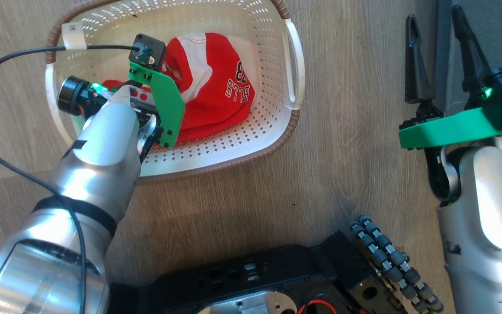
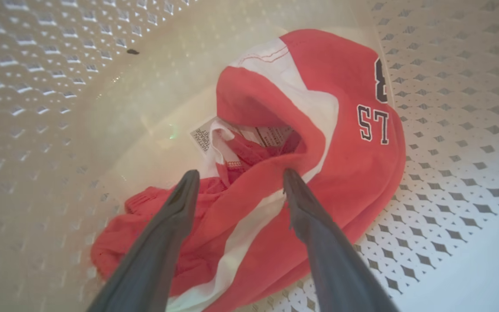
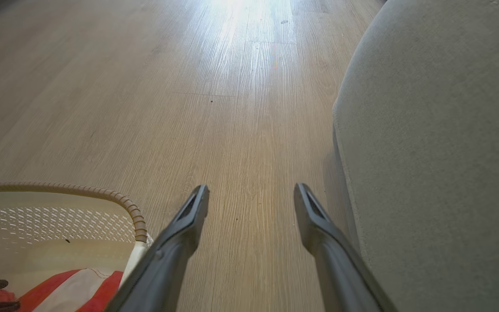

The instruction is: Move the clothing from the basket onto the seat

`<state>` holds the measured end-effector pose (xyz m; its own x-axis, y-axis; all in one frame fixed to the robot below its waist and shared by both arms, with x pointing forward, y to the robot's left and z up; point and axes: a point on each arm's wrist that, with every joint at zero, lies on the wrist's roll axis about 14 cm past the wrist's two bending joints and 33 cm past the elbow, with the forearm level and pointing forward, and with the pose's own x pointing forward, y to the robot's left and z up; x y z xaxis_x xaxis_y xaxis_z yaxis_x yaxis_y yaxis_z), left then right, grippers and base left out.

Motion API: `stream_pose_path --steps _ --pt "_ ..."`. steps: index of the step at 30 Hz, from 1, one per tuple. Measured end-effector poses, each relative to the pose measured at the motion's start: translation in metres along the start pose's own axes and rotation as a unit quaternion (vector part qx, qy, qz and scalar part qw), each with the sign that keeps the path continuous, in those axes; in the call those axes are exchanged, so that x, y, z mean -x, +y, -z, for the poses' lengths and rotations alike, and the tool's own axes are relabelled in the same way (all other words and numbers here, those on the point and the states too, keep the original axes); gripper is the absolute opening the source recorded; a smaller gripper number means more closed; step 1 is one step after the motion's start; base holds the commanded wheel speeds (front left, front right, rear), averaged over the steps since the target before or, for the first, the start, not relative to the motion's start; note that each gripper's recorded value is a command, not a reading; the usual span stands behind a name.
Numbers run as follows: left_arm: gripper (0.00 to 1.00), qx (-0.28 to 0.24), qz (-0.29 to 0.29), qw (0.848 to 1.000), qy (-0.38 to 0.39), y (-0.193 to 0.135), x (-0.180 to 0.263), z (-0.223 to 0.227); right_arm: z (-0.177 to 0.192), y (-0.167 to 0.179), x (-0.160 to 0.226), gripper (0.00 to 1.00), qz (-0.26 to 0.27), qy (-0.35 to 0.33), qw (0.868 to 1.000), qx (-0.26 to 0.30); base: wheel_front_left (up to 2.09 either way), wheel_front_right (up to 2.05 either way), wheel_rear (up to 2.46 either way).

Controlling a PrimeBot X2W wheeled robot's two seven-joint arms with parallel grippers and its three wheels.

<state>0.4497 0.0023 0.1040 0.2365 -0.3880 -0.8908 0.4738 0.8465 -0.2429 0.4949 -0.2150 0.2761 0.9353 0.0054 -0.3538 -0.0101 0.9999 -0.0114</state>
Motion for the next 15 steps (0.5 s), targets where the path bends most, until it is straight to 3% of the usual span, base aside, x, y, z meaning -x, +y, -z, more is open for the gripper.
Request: stream_pose_path --steps 15 --pt "1.0 0.005 0.032 0.999 0.004 -0.019 -0.014 0.005 0.015 -0.004 0.001 1.0 0.006 0.017 1.0 -0.007 0.0 0.0 0.0"
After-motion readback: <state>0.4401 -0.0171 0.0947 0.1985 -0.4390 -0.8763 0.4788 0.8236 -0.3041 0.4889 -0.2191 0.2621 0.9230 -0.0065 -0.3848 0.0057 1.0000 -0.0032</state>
